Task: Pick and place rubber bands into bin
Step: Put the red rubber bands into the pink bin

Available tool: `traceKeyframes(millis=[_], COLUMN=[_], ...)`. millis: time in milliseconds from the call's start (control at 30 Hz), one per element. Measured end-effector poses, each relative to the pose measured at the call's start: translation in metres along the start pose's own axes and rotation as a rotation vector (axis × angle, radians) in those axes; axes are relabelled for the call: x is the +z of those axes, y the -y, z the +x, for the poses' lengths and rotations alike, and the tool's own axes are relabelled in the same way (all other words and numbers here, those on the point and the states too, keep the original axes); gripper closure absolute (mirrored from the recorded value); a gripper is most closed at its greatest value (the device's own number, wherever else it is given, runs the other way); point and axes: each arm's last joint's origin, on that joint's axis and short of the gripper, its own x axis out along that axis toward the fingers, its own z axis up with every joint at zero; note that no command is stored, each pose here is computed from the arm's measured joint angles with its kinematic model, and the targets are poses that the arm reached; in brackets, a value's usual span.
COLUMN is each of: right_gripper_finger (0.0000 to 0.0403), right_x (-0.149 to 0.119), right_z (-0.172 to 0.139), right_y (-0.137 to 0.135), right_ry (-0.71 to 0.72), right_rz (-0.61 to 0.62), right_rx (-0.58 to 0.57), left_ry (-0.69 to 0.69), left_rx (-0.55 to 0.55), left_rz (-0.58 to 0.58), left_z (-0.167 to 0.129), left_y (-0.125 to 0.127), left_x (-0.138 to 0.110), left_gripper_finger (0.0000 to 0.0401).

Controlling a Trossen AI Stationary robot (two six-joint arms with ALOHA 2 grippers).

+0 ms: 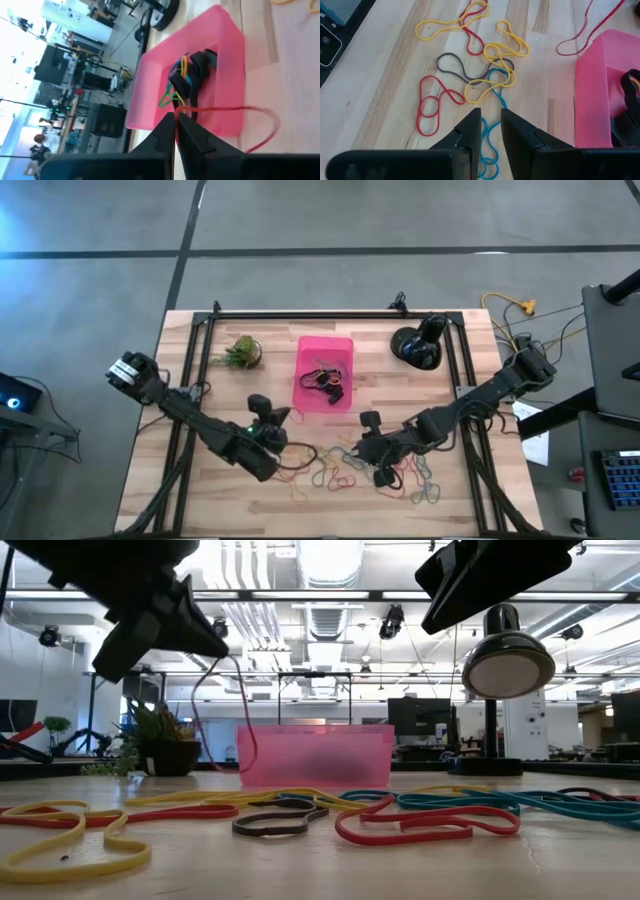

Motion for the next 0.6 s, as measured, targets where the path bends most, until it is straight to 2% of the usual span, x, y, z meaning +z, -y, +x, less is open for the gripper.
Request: traceKeyframes(millis=[300,600], right_gripper_finger=[0.0335,0.0335], right_x=[0.0,0.0], right_z=[0.0,0.0], right_y=[0.0,0.0], right_ry=[0.0,0.0], right_rz=[0.0,0.0], right_rx=[0.0,0.0], left_ry=[0.004,-0.003], left_rx=[0.032,0.088], left_rz=[0.049,0.083], left_z=[0.004,0.027], left_y=[-0.015,-0.039], left_x=[0.02,0.034], left_gripper_finger=[0.0401,0.0401])
